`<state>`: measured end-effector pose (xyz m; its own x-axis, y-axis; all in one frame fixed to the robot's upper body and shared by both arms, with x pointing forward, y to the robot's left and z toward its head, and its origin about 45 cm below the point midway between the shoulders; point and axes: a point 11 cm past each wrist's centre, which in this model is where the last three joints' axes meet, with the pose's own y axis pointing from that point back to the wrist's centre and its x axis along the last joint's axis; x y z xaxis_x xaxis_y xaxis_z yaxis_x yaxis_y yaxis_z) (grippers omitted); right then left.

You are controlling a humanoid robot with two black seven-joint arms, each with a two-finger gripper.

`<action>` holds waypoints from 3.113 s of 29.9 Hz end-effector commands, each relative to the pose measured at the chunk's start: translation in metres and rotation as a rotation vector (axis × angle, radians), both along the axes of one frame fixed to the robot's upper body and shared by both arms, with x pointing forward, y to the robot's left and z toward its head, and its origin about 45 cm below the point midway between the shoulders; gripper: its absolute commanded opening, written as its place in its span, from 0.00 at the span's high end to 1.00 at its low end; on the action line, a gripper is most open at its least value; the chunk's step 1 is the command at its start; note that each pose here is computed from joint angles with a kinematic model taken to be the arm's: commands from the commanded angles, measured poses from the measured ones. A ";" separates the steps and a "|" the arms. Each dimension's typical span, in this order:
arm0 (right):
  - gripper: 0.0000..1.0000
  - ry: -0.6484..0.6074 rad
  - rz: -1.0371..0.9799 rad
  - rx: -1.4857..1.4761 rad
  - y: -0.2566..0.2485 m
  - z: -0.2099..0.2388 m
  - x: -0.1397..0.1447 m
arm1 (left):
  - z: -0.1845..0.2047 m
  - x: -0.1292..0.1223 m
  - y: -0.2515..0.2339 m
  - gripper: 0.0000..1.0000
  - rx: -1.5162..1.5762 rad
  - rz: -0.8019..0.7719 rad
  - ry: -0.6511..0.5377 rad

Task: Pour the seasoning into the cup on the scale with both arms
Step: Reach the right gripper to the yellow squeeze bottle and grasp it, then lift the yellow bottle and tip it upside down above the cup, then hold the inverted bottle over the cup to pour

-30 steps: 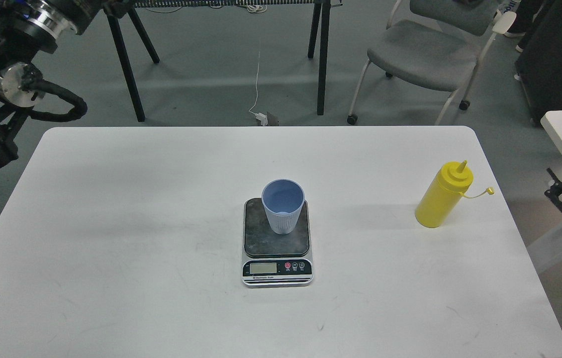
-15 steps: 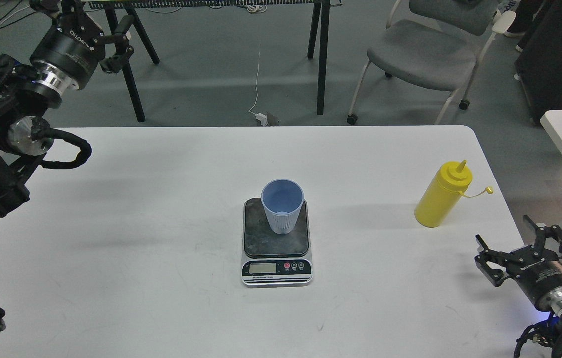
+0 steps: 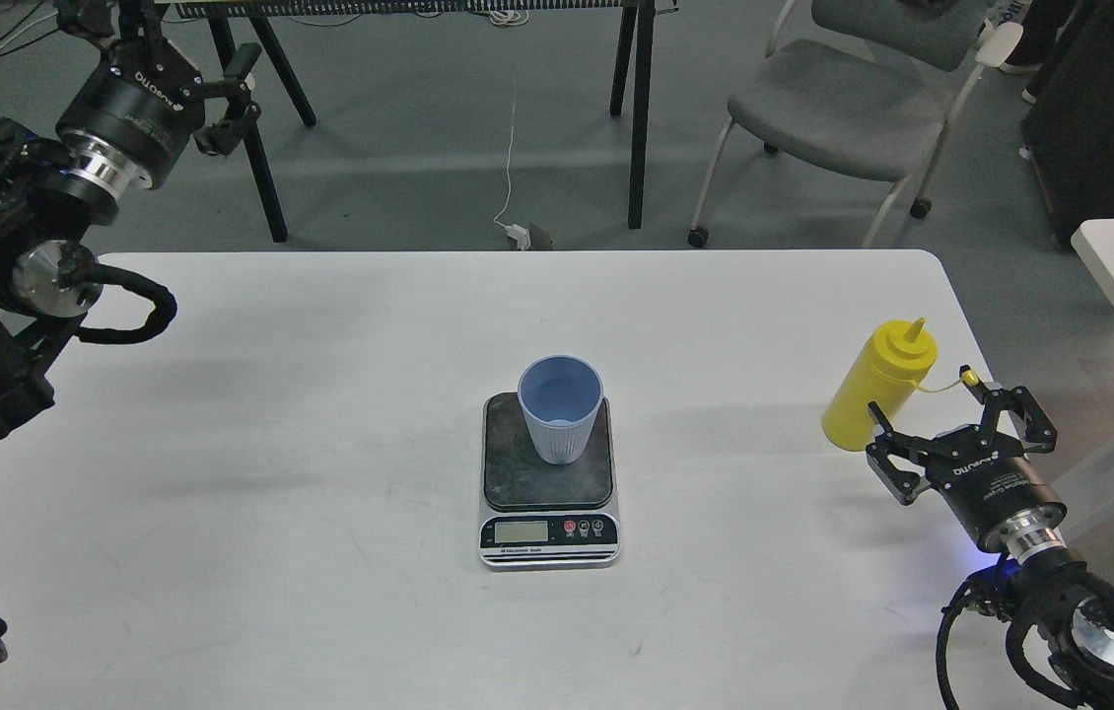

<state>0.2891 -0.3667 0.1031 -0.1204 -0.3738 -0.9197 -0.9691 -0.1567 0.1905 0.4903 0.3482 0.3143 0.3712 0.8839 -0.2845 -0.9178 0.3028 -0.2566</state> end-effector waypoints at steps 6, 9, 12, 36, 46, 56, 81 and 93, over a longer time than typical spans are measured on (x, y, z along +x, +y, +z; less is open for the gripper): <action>0.01 -0.015 -0.002 -0.012 0.014 -0.009 0.018 | -0.002 -0.001 0.001 0.01 0.003 0.000 0.003; 0.01 -0.015 -0.005 -0.018 0.018 -0.013 0.023 | -0.003 -0.001 -0.001 0.01 0.010 -0.004 0.006; 0.04 -0.024 -0.013 -0.022 0.025 -0.016 0.032 | -0.003 -0.001 -0.001 0.01 0.016 -0.006 0.006; 0.68 -0.598 0.595 -0.803 0.114 0.099 0.097 | 0.004 -0.003 0.008 0.01 0.026 0.004 -0.006; 0.68 -0.755 0.933 -1.602 0.179 0.122 0.116 | 0.003 -0.002 0.006 0.01 0.024 0.001 -0.004; 0.68 -0.962 0.932 -1.930 0.213 0.169 0.138 | 0.000 -0.001 0.000 0.01 0.016 -0.007 -0.001; 0.67 -1.156 1.170 -2.082 0.260 0.141 0.115 | 0.002 -0.001 0.001 0.01 0.017 -0.007 -0.004; 0.67 -1.177 1.135 -2.215 0.252 0.137 0.127 | 0.004 -0.001 0.000 0.01 0.015 -0.010 -0.007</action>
<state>0.4128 -0.1134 0.2410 0.5272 0.1436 0.8375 -0.5297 -0.7152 0.4561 0.4895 0.3483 0.3185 0.3815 0.8846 -0.2681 -0.9129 0.3151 -0.2594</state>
